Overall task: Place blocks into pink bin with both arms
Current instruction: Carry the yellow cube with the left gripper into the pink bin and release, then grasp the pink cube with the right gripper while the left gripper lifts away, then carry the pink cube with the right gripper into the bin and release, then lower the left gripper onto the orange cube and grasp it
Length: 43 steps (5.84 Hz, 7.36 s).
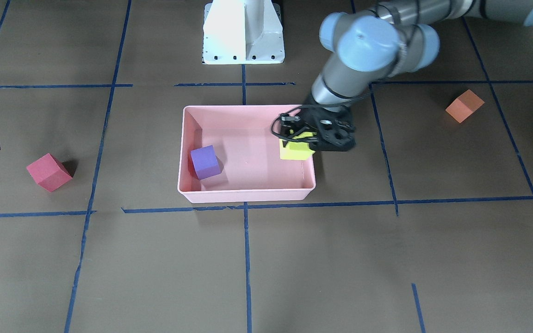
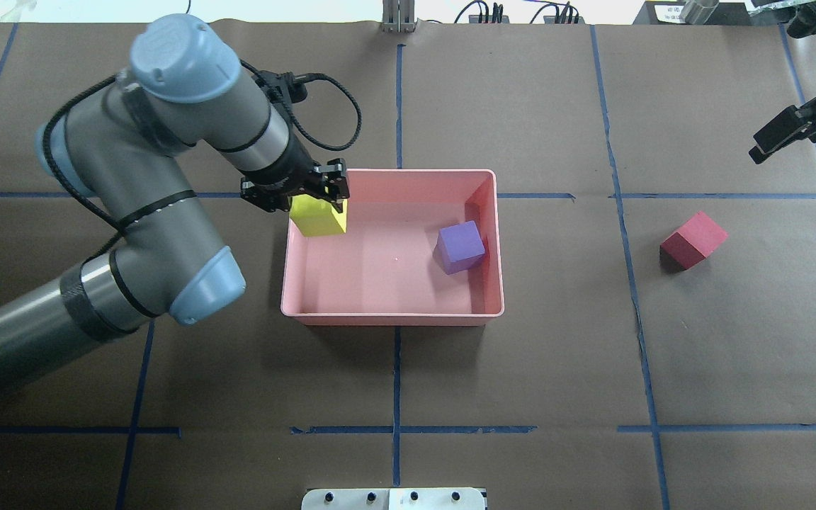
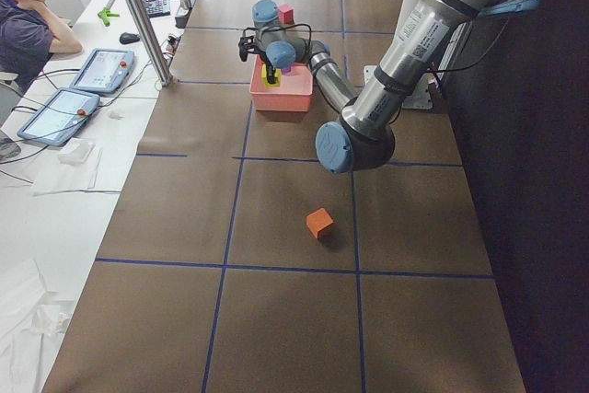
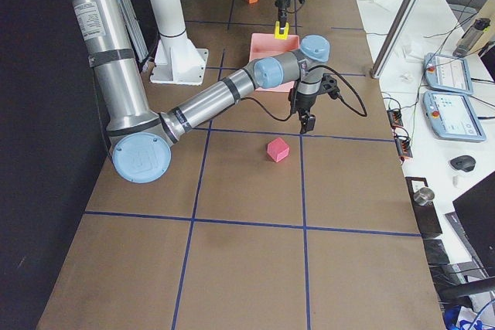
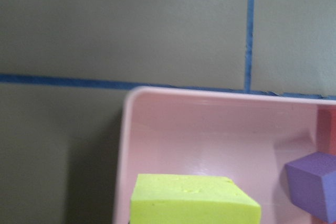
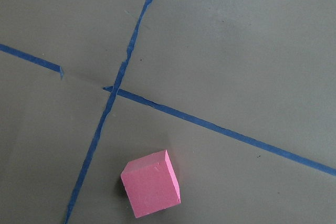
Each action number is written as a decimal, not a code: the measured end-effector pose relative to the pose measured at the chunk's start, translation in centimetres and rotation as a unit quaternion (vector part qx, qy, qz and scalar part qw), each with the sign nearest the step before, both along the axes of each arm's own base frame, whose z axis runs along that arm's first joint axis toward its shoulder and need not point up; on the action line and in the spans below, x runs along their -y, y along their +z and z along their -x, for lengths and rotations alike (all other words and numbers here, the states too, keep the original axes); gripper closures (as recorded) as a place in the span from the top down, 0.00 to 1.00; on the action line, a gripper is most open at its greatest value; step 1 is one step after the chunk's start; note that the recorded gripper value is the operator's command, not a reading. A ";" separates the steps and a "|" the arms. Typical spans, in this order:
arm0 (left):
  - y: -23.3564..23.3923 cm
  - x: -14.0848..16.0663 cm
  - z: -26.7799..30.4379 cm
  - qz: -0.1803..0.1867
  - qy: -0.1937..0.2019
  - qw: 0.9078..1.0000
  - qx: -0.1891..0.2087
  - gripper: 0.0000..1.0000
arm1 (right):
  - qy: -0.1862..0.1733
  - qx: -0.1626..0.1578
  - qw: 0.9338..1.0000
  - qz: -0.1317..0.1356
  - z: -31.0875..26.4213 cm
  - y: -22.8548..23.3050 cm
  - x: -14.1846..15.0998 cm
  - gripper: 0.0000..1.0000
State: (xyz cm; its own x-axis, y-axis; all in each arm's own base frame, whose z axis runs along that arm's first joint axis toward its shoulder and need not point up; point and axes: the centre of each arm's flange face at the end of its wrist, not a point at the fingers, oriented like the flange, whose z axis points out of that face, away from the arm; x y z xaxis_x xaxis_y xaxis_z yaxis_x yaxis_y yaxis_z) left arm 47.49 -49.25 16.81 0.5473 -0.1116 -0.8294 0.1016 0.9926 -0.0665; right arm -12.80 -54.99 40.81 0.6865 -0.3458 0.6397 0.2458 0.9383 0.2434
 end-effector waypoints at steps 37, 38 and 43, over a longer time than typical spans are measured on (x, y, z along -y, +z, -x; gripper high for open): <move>44.0 -13.4 33.0 -0.424 0.267 0.863 0.066 1.00 | 0.042 0.004 0.999 0.024 17.6 -12.1 -5.8 1.00; 45.7 -14.1 33.1 -0.426 0.275 0.861 0.046 1.00 | 0.041 0.003 0.999 0.024 17.5 -11.8 -5.9 1.00; 48.3 -15.2 32.8 -0.369 0.274 0.888 0.008 1.00 | 0.040 -0.002 0.999 0.027 17.4 -11.1 -6.0 1.00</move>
